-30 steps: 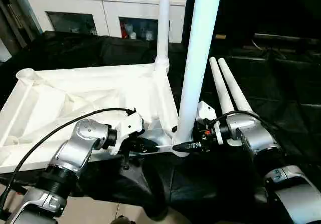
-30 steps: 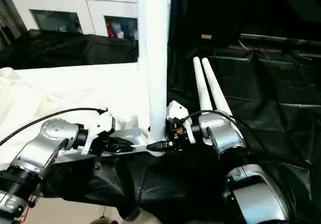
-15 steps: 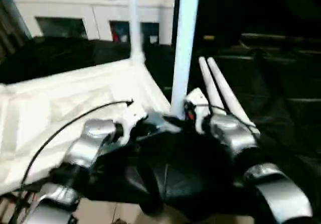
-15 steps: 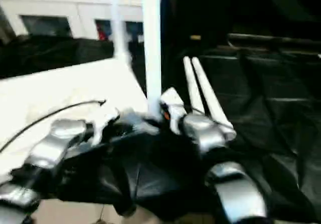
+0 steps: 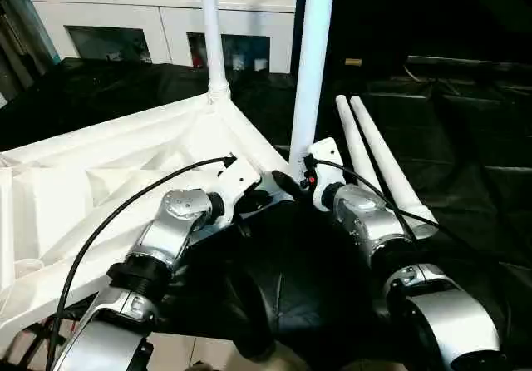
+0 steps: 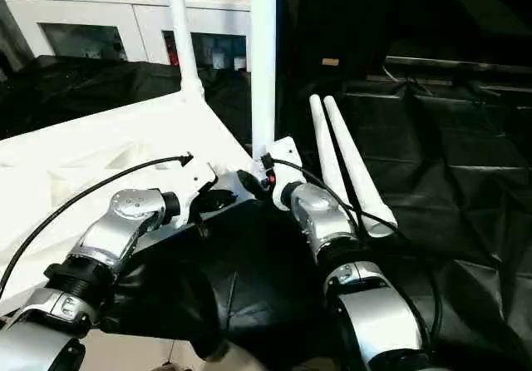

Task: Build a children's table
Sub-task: Rotate leg to tighten, then rotate table base

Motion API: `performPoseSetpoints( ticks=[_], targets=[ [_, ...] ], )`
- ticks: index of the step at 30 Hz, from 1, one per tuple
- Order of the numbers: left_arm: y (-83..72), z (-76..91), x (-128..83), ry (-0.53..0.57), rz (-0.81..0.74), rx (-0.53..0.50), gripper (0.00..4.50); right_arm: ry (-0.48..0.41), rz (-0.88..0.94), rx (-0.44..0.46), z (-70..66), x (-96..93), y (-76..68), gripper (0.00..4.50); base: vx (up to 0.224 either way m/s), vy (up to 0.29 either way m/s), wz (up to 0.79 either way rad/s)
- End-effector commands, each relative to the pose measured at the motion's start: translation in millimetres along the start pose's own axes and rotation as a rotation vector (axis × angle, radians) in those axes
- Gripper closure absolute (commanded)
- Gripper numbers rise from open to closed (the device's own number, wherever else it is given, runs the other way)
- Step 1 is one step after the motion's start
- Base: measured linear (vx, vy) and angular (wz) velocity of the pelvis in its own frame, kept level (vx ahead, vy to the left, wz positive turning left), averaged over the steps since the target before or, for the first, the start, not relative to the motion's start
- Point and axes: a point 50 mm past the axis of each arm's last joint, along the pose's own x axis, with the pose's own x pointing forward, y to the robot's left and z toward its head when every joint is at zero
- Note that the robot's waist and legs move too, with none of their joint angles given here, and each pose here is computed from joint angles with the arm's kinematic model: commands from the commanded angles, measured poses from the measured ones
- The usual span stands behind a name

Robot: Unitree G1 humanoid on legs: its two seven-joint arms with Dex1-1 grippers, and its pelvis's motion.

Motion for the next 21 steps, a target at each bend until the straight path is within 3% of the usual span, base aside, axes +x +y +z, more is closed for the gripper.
performPoseSetpoints(
  ticks=[1,2,4,5,6,7,8,10,12,15,18,19,20,21],
  targets=[
    [-4.2,20.1,8,-0.111,-0.001,0.043,4.5,-0.062,0.018,-0.003,12.3,-1.8,-2.8,0.72,0.0,0.0,0.0],
    [-4.2,20.1,8,-0.111,-0.001,0.043,4.5,-0.062,0.018,-0.003,12.3,-1.8,-2.8,0.72,0.0,0.0,0.0],
    [-0.9,19.3,6,-0.121,0.029,0.033,4.5,-0.146,0.044,-0.005,26.8,-22.4,-24.3,0.72,0.0,0.0,0.0],
    [0.1,18.9,5,-0.123,0.038,0.04,4.22,-0.162,0.062,-0.02,29.9,-29.0,-28.5,0.63,0.0,0.0,0.0],
    [0.5,17.9,4,-0.122,0.039,0.04,4.22,-0.174,0.095,-0.037,32.6,-38.0,-32.8,0.63,0.0,0.0,0.0],
    [0.5,17.9,4,-0.122,0.039,0.04,3.95,-0.174,0.095,-0.037,32.6,-38.0,-32.8,0.6,0.0,0.0,0.0],
    [1.2,17.0,3,-0.123,0.045,0.047,3.92,-0.18,0.145,-0.058,35.2,-49.5,-36.1,0.6,0.0,0.0,0.0],
    [1.9,17.2,3,-0.128,0.053,0.05,3.88,-0.173,0.178,-0.074,35.0,-55.2,-36.6,0.6,0.0,0.0,0.0],
    [4.1,16.6,-2,-0.136,0.069,0.048,3.57,-0.156,0.215,-0.106,33.1,-67.1,-40.9,0.6,0.0,0.0,0.0],
    [7.8,14.9,-6,-0.13,0.106,0.053,3.43,-0.137,0.234,-0.107,31.1,-70.9,-41.0,0.6,0.0,0.0,0.0],
    [29.1,11.8,-32,-0.099,0.302,0.062,3.16,-0.038,0.373,-0.13,22.1,-80.4,-26.9,0.6,0.0,0.0,0.0],
    [29.1,11.8,-32,-0.099,0.302,0.062,3.16,-0.038,0.373,-0.13,22.1,-80.4,-26.9,0.6,0.0,0.0,0.0],
    [44.9,9.9,-54,-0.074,0.461,0.055,3.0,0.006,0.45,-0.138,16.4,-83.7,-15.8,0.6,0.0,0.0,0.0],
    [46.0,9.7,-56,-0.073,0.473,0.055,2.93,0.008,0.453,-0.139,16.0,-83.5,-15.2,0.6,0.0,0.0,0.0]
  ],
)
